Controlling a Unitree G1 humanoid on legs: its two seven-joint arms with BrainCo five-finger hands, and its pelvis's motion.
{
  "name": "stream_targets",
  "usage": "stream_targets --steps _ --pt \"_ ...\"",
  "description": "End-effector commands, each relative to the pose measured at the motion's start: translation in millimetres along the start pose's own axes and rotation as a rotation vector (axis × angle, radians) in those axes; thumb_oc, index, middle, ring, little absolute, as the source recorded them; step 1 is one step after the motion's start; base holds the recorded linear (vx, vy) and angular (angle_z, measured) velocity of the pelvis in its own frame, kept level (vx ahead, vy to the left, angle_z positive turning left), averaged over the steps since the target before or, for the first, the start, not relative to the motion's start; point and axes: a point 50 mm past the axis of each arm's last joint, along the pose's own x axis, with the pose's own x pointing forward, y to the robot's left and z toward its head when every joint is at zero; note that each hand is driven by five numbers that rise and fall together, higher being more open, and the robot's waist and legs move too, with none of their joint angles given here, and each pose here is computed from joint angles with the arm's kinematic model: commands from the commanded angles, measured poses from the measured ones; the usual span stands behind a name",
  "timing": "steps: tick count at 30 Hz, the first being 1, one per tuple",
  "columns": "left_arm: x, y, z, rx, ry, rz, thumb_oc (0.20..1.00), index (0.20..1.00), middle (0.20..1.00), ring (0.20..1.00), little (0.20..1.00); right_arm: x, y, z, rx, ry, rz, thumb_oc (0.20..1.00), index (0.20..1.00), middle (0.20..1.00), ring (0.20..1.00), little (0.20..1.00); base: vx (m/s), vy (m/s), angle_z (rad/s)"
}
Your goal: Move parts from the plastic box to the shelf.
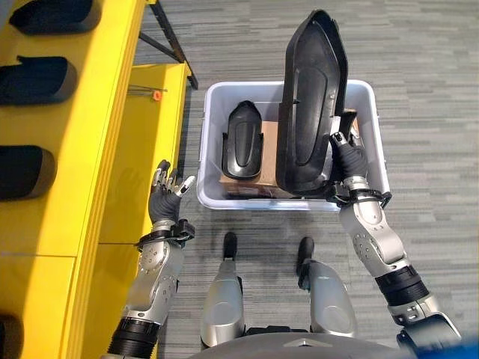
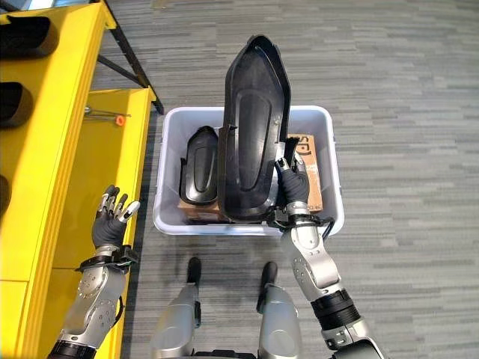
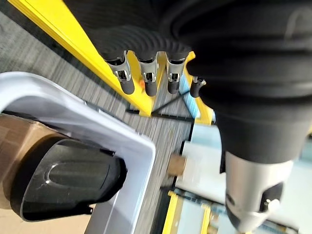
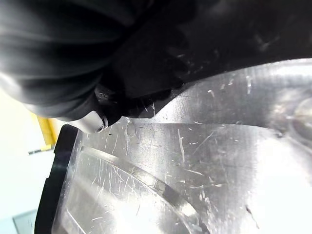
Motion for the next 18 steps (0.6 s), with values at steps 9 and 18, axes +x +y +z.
stream_targets --steps 9,18 --pt "-3 -2 2 0.053 -0.011 -0.086 1.000 1.000 1.000 1.000 1.000 -12 -23 15 -0.136 -0.121 -0.045 0.200 0.200 0.200 0.200 0.200 -0.07 -0.127 0.94" --pt "-8 -1 2 0.062 -0.006 -0.097 1.000 1.000 1.000 1.000 1.000 -23 -37 2 -0.169 -0.045 -0.092 0.200 0.200 0.200 0.200 0.200 0.00 0.185 0.70"
